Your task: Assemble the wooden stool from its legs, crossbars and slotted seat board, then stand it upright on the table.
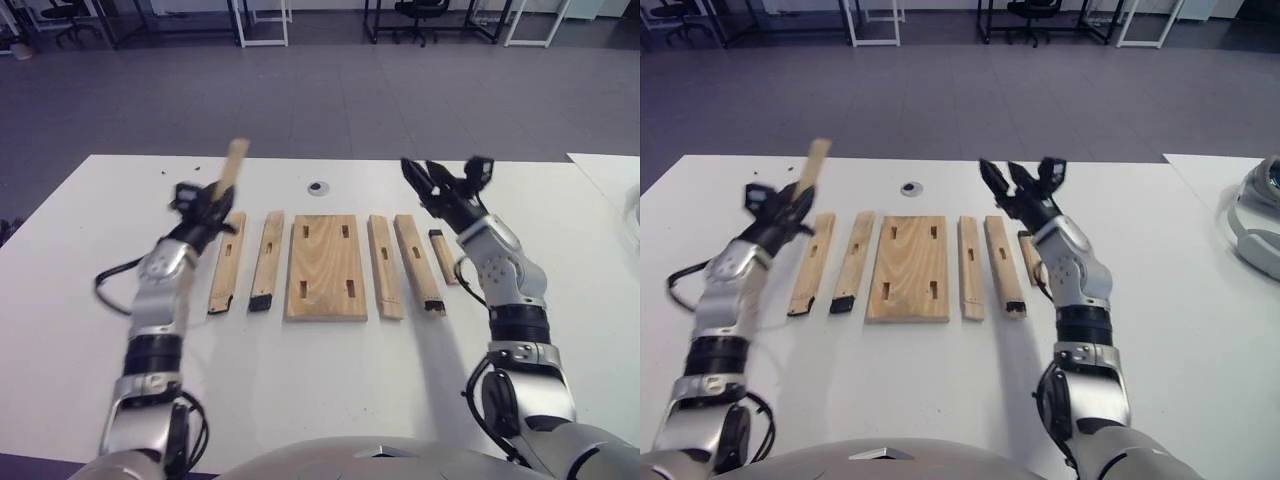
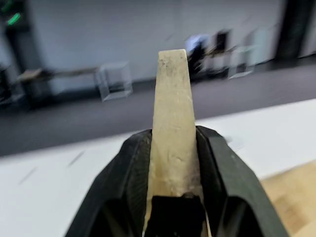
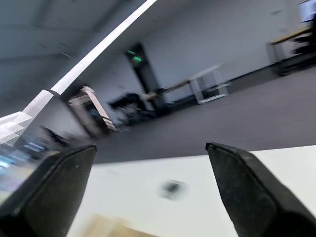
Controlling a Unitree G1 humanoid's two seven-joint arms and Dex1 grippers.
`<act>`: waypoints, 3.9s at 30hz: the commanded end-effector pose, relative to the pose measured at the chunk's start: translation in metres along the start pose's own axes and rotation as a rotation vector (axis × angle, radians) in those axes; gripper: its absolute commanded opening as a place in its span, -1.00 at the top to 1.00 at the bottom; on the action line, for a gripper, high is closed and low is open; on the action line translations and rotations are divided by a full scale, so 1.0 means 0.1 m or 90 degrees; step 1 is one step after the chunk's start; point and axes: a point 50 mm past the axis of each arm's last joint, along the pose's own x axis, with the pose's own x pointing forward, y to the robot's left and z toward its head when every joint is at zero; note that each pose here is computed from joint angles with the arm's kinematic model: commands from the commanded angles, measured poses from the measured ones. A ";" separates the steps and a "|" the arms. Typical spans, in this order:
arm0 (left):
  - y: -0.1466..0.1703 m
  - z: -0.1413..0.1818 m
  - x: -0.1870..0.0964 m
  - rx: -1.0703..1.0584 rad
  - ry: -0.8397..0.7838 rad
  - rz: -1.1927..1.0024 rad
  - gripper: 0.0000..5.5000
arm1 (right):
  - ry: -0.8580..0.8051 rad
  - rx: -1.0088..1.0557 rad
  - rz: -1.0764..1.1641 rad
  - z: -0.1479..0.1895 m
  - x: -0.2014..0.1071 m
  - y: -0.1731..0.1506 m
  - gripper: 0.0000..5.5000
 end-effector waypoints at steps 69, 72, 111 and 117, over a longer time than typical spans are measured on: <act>-0.38 -0.02 -0.22 0.063 0.030 -0.015 -0.13 | 0.321 -0.272 -0.238 -1.33 -1.22 -0.52 0.85; -0.39 -0.01 -0.21 0.067 0.029 -0.016 -0.13 | 0.235 -0.293 -0.221 -1.05 -0.95 -0.45 0.85; -0.52 0.00 -0.19 -0.315 0.040 0.026 -0.36 | 0.385 -0.370 -0.227 -0.61 -0.81 -0.14 0.25; -0.70 0.21 -0.04 -0.632 0.060 -0.074 -0.44 | 0.254 -0.448 0.049 -0.43 -0.52 0.48 0.25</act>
